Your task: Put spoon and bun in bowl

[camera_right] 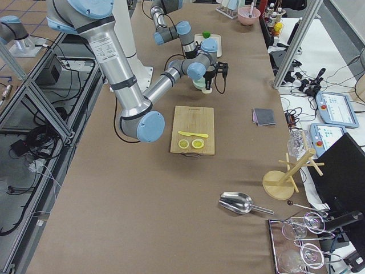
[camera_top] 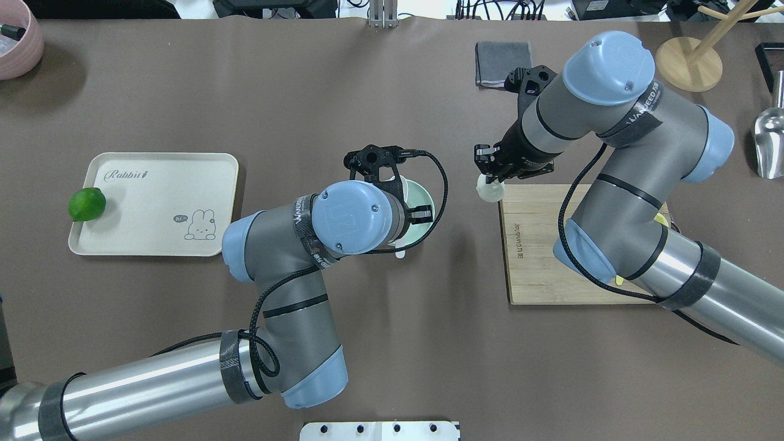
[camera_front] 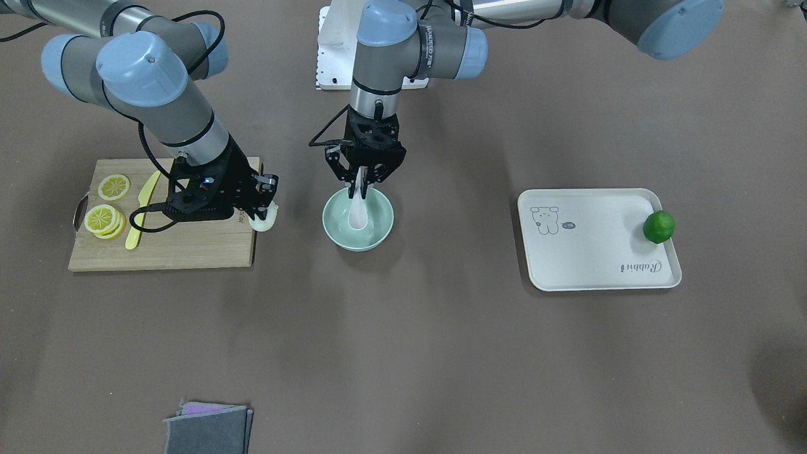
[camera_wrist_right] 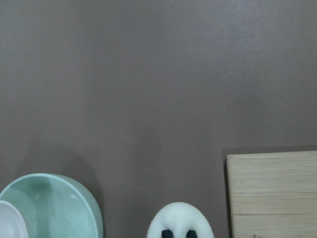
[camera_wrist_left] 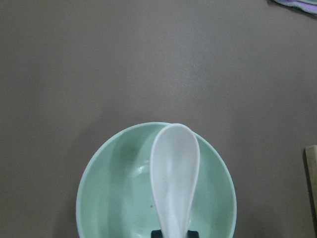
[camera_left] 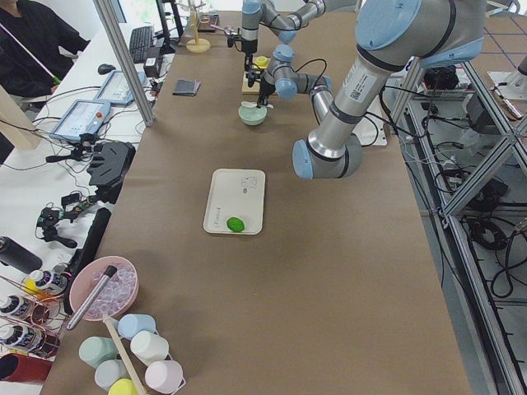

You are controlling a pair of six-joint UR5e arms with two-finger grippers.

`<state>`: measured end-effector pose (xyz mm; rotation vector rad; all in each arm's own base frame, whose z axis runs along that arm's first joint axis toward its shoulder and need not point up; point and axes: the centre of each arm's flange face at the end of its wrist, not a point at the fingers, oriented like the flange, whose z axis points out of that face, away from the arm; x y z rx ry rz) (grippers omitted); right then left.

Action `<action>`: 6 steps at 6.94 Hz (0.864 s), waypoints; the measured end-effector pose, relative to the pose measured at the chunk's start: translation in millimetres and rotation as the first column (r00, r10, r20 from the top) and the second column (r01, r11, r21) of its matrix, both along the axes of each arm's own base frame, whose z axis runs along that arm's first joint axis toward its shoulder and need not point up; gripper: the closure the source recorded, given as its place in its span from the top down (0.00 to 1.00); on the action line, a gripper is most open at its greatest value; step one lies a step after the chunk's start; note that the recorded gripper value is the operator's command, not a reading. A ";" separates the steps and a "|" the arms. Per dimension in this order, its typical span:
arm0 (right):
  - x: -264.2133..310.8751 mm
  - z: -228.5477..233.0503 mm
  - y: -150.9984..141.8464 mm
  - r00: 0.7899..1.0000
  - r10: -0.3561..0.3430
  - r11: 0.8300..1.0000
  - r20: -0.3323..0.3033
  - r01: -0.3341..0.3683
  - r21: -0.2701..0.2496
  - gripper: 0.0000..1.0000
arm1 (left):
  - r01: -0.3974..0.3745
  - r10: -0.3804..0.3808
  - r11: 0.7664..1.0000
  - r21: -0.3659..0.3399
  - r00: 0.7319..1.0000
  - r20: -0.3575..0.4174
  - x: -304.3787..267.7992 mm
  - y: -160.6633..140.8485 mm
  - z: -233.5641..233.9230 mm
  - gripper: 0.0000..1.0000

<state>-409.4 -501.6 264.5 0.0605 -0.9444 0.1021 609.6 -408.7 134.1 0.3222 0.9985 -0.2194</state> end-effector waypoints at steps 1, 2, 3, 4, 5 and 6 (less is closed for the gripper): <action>-3.6 -9.8 1.0 1.000 0.003 1.000 0.013 -0.003 0.001 0.00 | 0.008 -0.008 1.000 0.009 1.000 0.008 0.6 -1.8 2.5 0.53; -5.6 -17.9 1.2 1.000 0.004 1.000 0.023 -0.004 0.005 0.00 | 0.011 -0.011 1.000 0.023 1.000 0.021 1.6 -3.7 5.6 0.97; -6.2 -21.3 1.1 1.000 0.004 1.000 0.027 -0.004 0.007 0.00 | 0.009 -0.010 0.999 0.034 1.000 0.030 1.8 -4.4 7.2 0.98; -6.8 -25.6 0.9 0.999 0.004 1.000 0.032 -0.004 0.011 0.00 | 0.009 -0.010 0.999 0.042 1.000 0.029 0.4 -4.2 5.7 0.98; -8.6 -34.4 1.1 0.999 0.003 1.000 0.041 -0.003 0.019 0.00 | 0.011 -0.012 0.999 0.049 1.000 0.021 -3.8 -4.5 2.3 0.98; -12.4 -44.1 2.6 0.999 -0.001 1.000 0.052 0.000 0.027 0.00 | 0.010 -0.011 0.997 0.071 1.000 0.020 -15.2 -9.1 1.4 0.98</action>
